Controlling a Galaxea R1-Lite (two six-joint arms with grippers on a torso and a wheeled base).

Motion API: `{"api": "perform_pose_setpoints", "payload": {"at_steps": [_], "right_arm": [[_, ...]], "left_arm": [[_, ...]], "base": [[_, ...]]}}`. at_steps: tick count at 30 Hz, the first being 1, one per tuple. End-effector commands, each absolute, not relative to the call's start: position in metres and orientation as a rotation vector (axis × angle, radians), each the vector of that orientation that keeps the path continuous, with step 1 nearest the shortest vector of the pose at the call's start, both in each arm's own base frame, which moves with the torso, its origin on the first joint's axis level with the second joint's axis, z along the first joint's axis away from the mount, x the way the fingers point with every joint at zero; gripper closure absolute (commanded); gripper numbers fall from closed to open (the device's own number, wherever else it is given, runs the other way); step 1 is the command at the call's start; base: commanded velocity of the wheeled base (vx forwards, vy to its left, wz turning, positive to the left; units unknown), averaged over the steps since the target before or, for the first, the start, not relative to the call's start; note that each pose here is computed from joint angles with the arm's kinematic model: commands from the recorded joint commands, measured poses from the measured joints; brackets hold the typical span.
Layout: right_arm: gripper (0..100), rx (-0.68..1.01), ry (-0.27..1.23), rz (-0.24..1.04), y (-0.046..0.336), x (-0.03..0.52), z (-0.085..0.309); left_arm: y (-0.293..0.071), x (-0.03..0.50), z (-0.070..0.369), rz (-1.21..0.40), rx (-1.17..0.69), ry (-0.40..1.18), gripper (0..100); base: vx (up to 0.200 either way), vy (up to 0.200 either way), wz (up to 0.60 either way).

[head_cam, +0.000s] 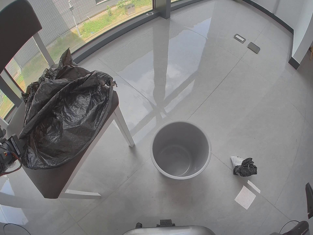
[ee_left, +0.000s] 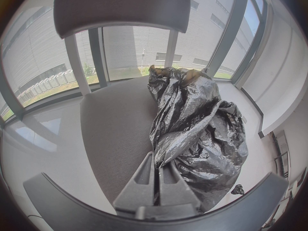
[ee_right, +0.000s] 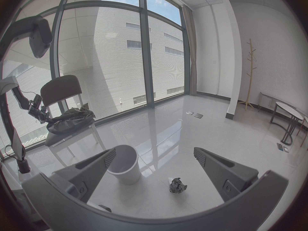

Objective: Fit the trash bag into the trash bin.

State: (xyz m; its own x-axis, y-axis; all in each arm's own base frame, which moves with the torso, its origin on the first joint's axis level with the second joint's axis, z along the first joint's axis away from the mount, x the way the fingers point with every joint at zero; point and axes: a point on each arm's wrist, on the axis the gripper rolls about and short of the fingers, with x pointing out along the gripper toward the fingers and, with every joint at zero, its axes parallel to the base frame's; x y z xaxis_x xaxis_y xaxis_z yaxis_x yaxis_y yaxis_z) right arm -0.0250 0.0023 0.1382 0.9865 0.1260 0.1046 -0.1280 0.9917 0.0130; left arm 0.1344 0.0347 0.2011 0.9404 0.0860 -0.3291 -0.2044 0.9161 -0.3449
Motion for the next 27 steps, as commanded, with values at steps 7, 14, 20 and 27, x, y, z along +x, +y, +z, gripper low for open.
{"api": "perform_pose_setpoints", "payload": {"at_steps": [7,14,20,27], "right_arm": [[0,0.011,0.104,0.35,0.009,0.043,0.212],[0,-0.033,0.176,0.469,0.022,0.093,0.224],[0,-0.043,0.19,0.554,0.036,0.112,0.218],[0,-0.069,0.216,0.572,0.058,0.135,0.21]], "left_arm": [[-0.014,0.127,0.281,-0.211,-0.224,0.066,100],[-0.039,0.141,0.318,-0.272,-0.288,-0.009,100],[-0.067,0.156,0.352,-0.336,-0.397,-0.058,100],[-0.09,0.16,0.37,-0.448,-0.543,-0.053,100]], "base": [[0.0,0.0,0.0],[0.0,0.0,0.0],[0.0,0.0,0.0],[0.0,0.0,0.0]]}}
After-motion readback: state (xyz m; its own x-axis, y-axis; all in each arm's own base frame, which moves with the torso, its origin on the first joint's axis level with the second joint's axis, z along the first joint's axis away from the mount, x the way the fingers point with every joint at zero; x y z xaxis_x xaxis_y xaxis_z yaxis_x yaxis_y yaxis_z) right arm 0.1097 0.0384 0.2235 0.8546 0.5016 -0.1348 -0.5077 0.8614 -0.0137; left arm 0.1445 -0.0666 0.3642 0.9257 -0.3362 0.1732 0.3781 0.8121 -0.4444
